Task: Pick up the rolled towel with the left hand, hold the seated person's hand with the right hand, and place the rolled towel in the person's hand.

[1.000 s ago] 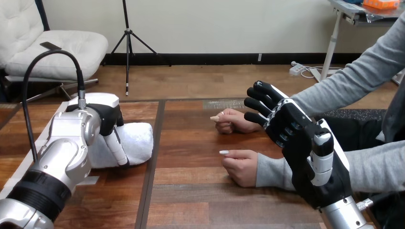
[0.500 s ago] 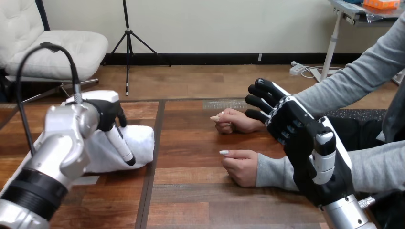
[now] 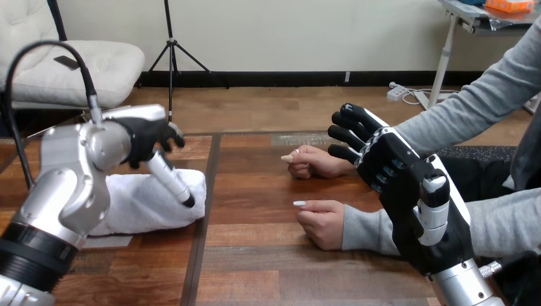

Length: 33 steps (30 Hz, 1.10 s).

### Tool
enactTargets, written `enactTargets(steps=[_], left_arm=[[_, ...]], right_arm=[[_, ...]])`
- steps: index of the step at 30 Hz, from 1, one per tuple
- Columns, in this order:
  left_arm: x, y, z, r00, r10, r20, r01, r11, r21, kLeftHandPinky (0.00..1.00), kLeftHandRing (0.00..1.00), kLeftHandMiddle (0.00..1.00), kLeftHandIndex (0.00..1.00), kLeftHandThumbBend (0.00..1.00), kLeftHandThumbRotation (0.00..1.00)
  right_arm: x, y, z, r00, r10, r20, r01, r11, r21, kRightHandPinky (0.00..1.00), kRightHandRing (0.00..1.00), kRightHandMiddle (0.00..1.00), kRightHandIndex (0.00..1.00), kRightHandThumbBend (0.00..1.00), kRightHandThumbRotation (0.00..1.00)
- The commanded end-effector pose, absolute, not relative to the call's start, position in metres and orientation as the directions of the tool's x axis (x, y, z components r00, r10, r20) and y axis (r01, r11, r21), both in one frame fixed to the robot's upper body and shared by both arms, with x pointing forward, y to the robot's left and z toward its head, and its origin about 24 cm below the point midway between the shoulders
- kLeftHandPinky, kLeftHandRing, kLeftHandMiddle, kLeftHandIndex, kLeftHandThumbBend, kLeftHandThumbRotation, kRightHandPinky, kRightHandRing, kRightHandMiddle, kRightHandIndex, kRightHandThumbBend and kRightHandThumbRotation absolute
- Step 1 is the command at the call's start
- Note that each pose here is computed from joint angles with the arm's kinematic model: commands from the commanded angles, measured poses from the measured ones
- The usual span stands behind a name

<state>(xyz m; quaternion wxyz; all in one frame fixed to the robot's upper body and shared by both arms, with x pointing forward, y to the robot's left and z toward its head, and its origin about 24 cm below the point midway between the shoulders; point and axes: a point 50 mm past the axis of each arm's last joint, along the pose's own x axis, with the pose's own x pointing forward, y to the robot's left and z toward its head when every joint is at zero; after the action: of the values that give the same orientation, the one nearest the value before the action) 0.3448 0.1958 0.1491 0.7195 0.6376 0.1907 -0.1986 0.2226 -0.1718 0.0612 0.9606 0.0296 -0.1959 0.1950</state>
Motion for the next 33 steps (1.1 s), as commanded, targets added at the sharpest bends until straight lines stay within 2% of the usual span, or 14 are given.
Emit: enactTargets(steps=[1,20,33], left_arm=[[0.343,0.201,0.171,0.888,-0.042,-0.458,0.459,0.109,0.881,0.72,0.88,0.90,0.89,1.00,0.27],[0.346,0.203,0.159,0.929,-0.038,-0.368,0.370,0.118,0.921,0.81,0.95,0.94,0.93,1.00,0.27],[0.347,0.204,0.149,0.928,-0.052,-0.368,0.372,0.121,0.921,0.94,0.98,0.97,0.94,1.00,0.28]], right_arm=[[0.233,-0.169,0.080,0.809,0.368,0.459,-0.386,0.921,-0.058,0.86,0.89,0.89,0.88,1.00,1.00],[0.232,-0.169,0.080,0.806,0.370,0.463,-0.390,0.919,-0.055,0.85,0.89,0.90,0.88,1.00,1.00],[0.232,-0.170,0.079,0.807,0.367,0.462,-0.387,0.921,-0.055,0.85,0.89,0.90,0.88,1.00,1.00]])
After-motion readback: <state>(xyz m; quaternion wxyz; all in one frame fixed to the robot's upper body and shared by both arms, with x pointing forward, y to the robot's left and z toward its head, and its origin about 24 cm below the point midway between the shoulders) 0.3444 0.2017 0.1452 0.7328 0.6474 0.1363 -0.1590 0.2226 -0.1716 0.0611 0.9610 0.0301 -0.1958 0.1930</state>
